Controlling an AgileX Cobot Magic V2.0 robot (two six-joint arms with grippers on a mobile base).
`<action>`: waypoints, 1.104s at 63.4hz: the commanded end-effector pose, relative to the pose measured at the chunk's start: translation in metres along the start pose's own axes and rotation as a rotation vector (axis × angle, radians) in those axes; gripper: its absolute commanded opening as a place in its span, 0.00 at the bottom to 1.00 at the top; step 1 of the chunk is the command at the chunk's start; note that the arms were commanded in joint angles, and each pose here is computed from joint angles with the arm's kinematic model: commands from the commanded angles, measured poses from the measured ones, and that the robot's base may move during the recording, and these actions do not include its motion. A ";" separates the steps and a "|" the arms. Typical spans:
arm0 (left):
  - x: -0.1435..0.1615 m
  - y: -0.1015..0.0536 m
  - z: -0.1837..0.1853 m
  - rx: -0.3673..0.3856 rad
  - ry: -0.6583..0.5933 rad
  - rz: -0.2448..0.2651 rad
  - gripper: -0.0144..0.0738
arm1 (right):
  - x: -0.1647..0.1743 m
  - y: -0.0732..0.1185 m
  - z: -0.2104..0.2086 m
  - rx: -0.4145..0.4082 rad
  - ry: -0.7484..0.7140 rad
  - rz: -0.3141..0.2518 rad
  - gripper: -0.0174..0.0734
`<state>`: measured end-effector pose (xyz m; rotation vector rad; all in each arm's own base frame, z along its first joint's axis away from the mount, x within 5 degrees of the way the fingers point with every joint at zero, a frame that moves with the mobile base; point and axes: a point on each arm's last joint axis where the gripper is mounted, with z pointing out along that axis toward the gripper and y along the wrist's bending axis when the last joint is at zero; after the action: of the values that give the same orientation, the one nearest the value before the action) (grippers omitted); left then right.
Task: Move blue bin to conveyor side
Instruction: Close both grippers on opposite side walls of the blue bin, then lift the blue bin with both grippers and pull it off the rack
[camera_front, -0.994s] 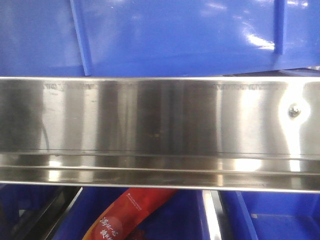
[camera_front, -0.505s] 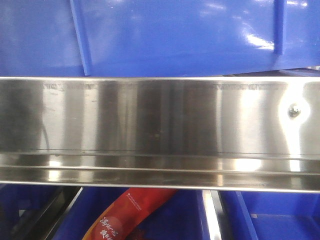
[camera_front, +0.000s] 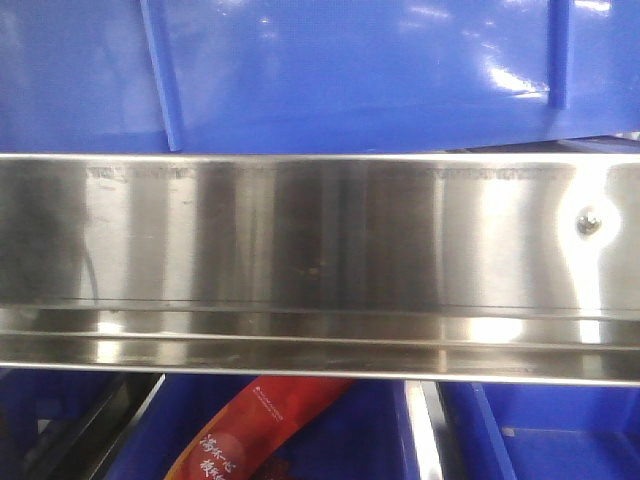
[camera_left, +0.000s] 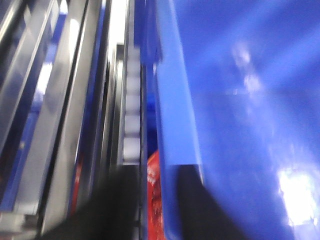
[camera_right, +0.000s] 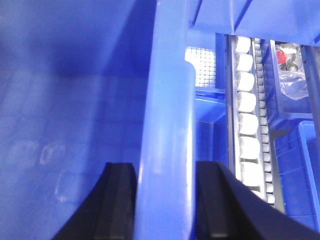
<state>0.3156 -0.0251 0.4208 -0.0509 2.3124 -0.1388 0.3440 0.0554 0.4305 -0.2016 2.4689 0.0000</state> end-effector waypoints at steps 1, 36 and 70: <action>-0.002 -0.002 0.000 0.009 -0.024 -0.006 0.62 | -0.001 -0.002 0.000 0.010 -0.013 -0.007 0.11; 0.005 -0.020 0.053 -0.063 0.053 -0.050 0.69 | -0.001 -0.002 0.000 0.010 -0.013 -0.007 0.11; -0.008 -0.025 0.040 -0.016 0.026 -0.090 0.68 | -0.001 -0.002 0.000 0.010 -0.013 -0.007 0.11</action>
<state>0.3508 -0.0527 0.3957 -0.1533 2.3611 -0.1502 0.3441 0.0554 0.4306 -0.1985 2.4673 0.0013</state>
